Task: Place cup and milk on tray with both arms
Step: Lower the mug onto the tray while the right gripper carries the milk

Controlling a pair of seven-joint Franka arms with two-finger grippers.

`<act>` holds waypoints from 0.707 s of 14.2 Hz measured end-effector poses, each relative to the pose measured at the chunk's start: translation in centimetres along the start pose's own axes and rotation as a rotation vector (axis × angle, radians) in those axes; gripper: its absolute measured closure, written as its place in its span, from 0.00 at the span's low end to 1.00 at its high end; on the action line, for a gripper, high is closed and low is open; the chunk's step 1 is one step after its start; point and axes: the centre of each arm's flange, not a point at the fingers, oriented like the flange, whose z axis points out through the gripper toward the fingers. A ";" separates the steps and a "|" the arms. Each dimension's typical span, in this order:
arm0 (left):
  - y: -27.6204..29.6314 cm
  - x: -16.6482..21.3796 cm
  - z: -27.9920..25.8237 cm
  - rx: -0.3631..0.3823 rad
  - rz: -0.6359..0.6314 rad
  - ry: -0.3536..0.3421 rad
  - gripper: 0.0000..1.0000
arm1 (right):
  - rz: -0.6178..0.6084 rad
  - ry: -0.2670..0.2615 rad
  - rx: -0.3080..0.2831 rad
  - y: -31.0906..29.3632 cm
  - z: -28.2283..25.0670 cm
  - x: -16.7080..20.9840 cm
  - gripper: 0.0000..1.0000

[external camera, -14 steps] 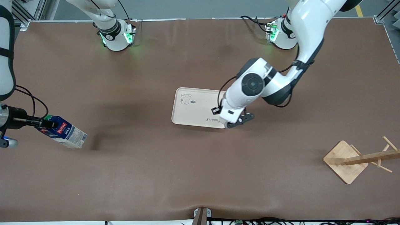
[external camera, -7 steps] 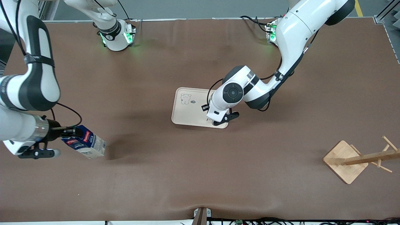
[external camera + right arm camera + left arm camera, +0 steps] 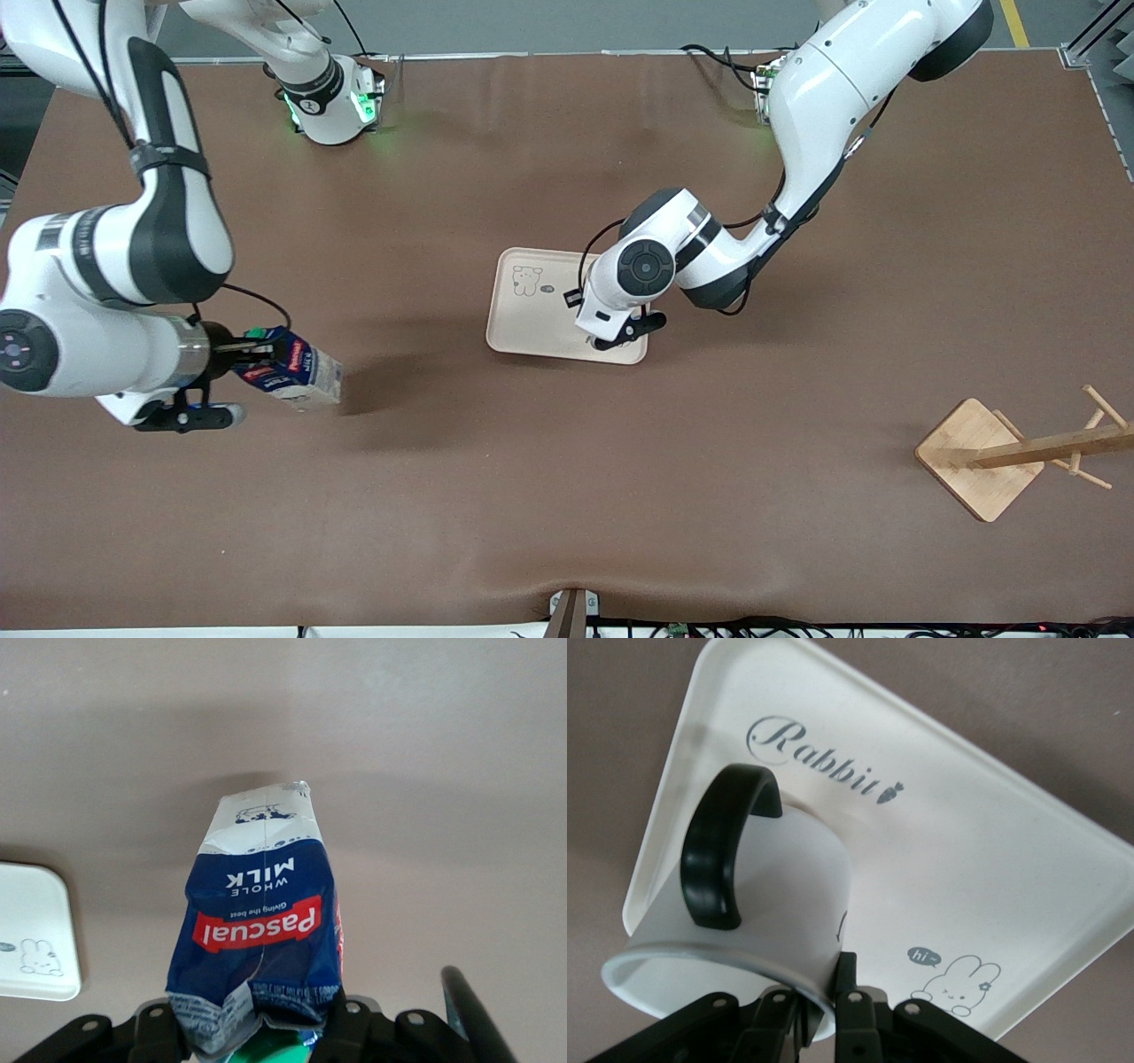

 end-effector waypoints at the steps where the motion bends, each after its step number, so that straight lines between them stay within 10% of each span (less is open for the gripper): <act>1: -0.1 0.1 0.2 0.003 -0.006 -0.007 0.88 | -0.001 -0.003 -0.008 -1.9 0.1 -0.3 0.45; 4: -0.5 0.8 1.7 0.017 -0.017 -0.027 0.75 | 0.038 -0.009 -0.029 -6.7 0.5 -1.3 0.45; 10: -0.5 2.7 -0.3 -0.020 -0.047 -0.024 0.15 | 0.154 -0.065 0.086 -15.0 1.2 -3.6 0.45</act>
